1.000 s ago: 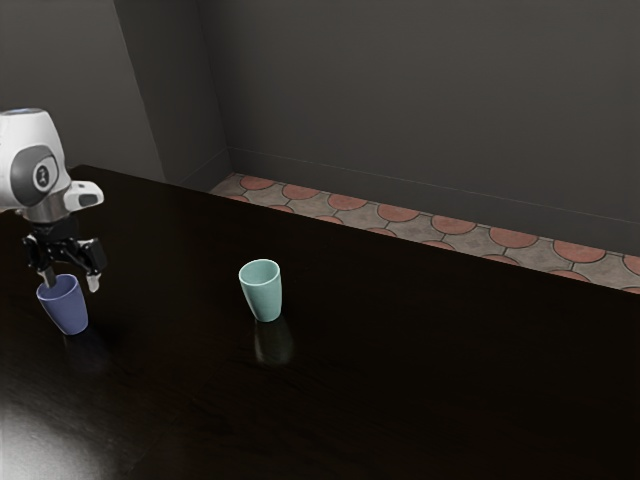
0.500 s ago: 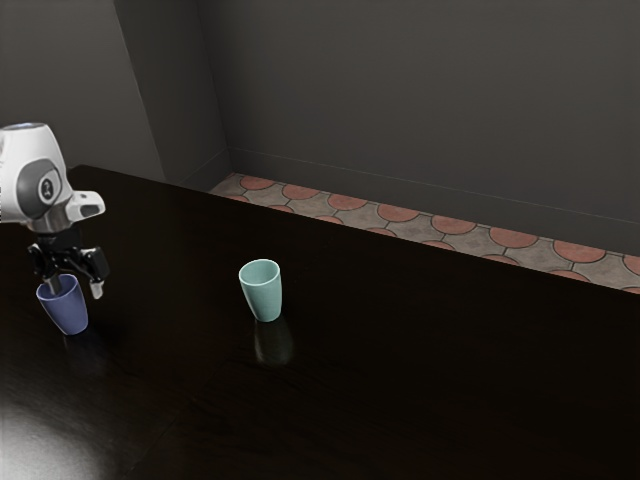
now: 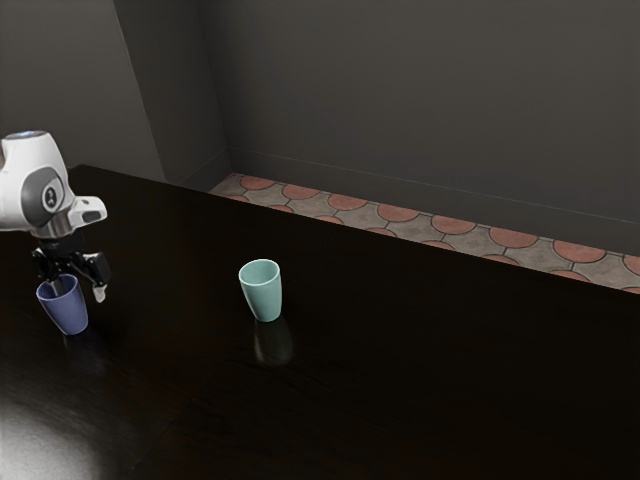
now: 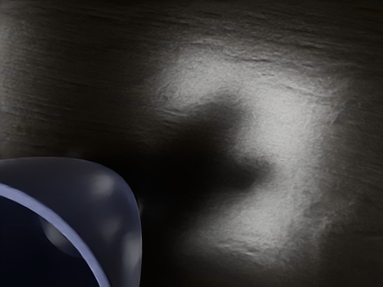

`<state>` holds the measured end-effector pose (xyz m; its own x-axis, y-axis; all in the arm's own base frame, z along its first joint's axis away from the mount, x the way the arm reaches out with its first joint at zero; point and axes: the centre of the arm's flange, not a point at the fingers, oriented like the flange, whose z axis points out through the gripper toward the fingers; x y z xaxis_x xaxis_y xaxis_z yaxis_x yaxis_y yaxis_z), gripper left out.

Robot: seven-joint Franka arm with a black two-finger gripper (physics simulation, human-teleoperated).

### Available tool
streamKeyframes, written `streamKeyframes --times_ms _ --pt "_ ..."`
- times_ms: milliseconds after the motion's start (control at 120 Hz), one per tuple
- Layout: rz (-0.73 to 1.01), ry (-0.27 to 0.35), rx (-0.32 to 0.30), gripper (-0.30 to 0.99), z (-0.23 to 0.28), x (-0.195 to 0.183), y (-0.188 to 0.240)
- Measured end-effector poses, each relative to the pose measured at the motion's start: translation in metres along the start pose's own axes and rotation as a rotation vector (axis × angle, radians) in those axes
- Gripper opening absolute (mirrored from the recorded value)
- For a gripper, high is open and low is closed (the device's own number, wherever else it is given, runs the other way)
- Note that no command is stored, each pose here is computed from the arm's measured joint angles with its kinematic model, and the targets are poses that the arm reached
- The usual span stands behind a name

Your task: Place the left cup onto the right cup

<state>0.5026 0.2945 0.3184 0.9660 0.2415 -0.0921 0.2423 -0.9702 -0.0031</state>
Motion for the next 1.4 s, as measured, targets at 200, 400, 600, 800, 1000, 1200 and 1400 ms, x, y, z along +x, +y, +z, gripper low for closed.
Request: streamKeyframes --times_ms 200,400,600,800,1000,1200,1400 --pt "0.004 0.002 0.000 0.69 0.003 0.001 -0.001" --pt "0.002 -0.001 0.000 0.69 0.009 0.001 -0.005" --pt "0.004 0.006 0.002 0.56 0.008 0.001 -0.006" --pt "0.006 0.012 0.003 0.27 0.004 0.001 -0.006" --pt "0.014 0.009 0.008 0.04 0.001 0.000 -0.005" --pt "0.018 0.000 0.011 -0.05 0.000 -0.001 -0.005" --pt "0.019 -0.008 0.013 -0.08 -0.001 -0.003 -0.005"
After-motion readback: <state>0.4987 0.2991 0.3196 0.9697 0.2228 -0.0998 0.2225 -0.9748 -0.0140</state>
